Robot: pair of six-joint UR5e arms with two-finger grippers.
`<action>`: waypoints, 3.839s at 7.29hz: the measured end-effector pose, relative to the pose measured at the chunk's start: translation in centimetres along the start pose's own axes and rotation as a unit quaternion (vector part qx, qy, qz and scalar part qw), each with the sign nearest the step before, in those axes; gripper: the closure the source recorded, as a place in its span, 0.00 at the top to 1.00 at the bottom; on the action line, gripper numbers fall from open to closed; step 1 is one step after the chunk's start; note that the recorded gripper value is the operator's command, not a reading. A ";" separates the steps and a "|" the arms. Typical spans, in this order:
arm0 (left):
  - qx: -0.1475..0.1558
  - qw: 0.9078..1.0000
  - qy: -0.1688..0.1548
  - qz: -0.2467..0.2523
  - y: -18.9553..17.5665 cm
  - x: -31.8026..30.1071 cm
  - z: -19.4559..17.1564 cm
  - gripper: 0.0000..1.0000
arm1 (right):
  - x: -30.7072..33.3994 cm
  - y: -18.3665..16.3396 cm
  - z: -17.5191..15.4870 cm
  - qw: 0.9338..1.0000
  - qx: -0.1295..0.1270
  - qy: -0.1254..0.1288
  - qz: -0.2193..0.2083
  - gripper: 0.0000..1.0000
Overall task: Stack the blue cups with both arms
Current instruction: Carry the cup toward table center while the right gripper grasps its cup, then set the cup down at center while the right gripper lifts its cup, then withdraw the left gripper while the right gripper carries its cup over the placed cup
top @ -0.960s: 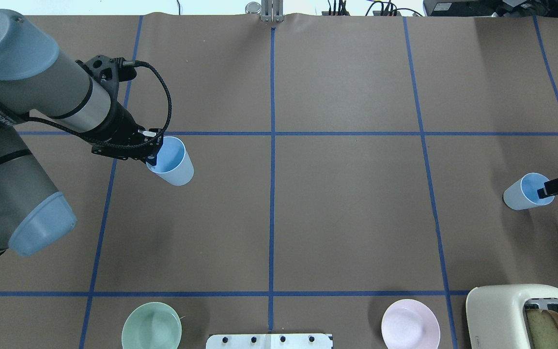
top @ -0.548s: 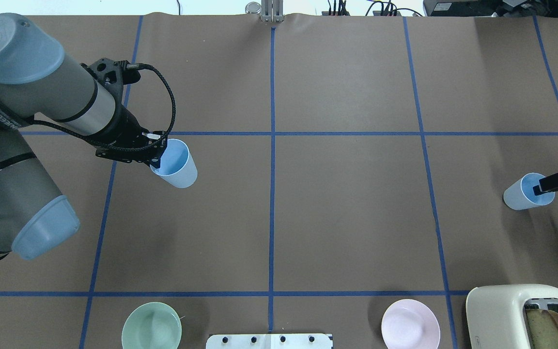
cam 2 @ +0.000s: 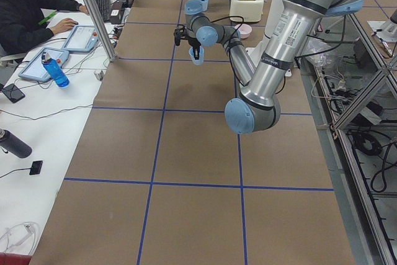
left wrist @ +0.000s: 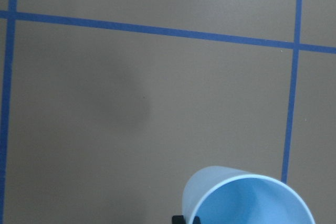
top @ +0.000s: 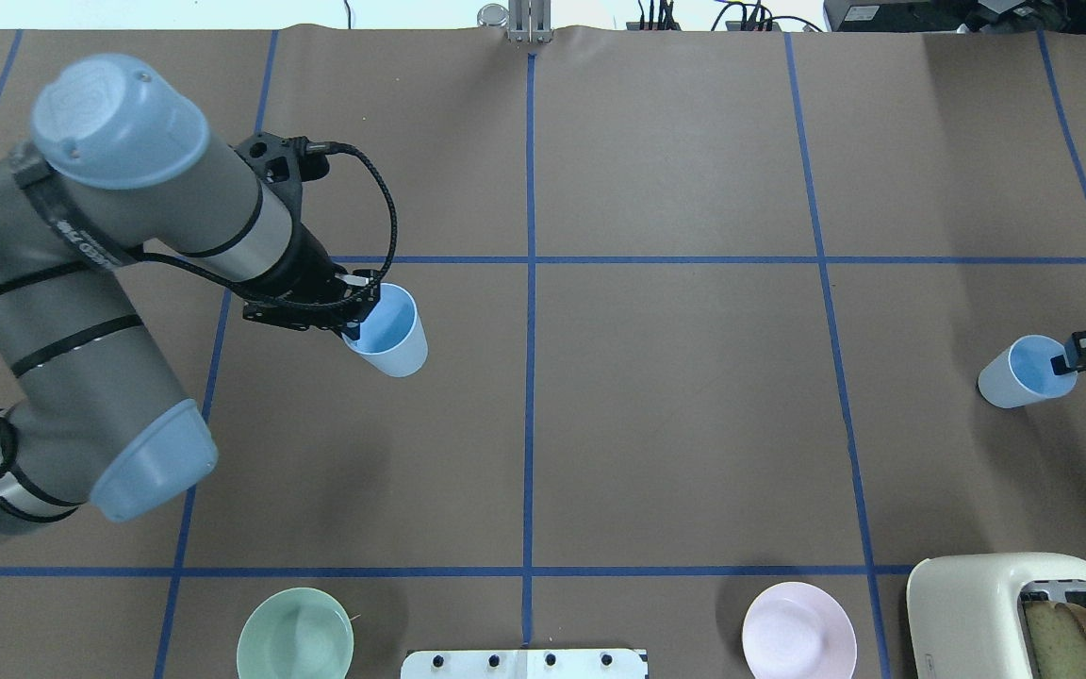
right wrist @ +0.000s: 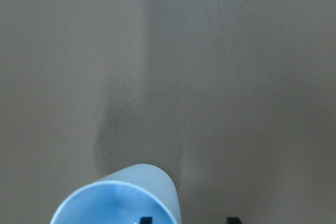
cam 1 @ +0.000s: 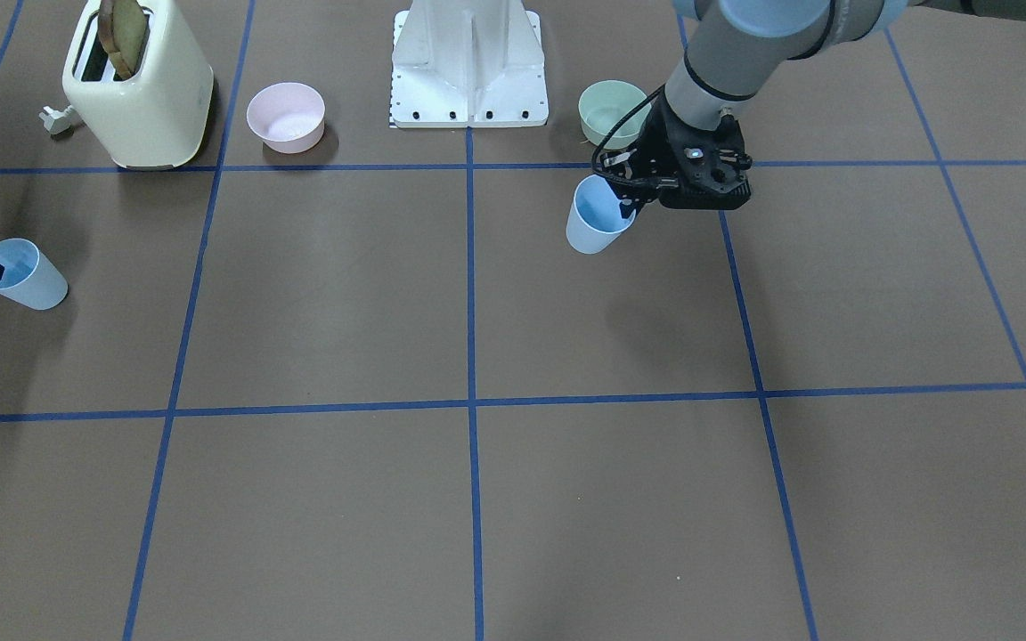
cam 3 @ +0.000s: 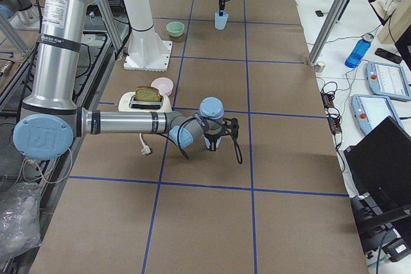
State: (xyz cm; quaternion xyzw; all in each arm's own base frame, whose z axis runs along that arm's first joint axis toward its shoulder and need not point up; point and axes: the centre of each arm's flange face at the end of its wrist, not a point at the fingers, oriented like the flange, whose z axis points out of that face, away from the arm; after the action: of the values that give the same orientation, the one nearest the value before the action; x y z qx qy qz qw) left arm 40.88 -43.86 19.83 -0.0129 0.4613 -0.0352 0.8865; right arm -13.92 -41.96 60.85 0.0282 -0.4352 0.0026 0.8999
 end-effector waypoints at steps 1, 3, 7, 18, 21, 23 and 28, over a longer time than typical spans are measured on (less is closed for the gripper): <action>-0.001 1.000 -0.005 -0.004 0.5 2.1 1.6 0.00 | -0.6 -1.8 -1.5 1.000 0.000 -0.012 0.015 0.00; 0.005 1.000 -0.019 -0.010 1.3 5.9 4.8 0.00 | -2.9 -6.7 -5.5 0.998 0.007 -0.031 0.046 0.00; 0.012 0.999 -0.024 -0.022 1.7 11.1 9.3 0.00 | -11.8 -16.0 -11.7 0.997 0.013 -0.026 0.074 0.00; 0.024 1.000 -0.012 -0.015 1.5 12.1 11.2 0.98 | -15.7 -18.5 -13.8 0.997 0.015 -0.017 0.077 0.00; 0.033 0.998 0.007 0.044 0.8 8.3 4.1 0.98 | -22.3 -19.5 -15.1 0.997 0.012 -0.004 0.077 0.00; 0.031 0.995 0.007 0.097 -4.4 -1.6 -3.8 0.98 | -32.9 -17.5 -15.2 0.994 0.010 0.001 0.104 0.00; 0.050 0.981 -0.019 0.189 -12.3 -25.6 -14.2 0.98 | -52.4 -7.8 -9.4 0.987 0.027 0.000 0.157 0.00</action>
State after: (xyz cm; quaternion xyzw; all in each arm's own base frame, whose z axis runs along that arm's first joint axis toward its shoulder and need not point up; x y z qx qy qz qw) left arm 14.01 -54.07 33.30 0.1178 0.4360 0.1102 0.8854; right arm -38.87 -48.23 13.53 -0.0157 -0.4342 0.1553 0.8872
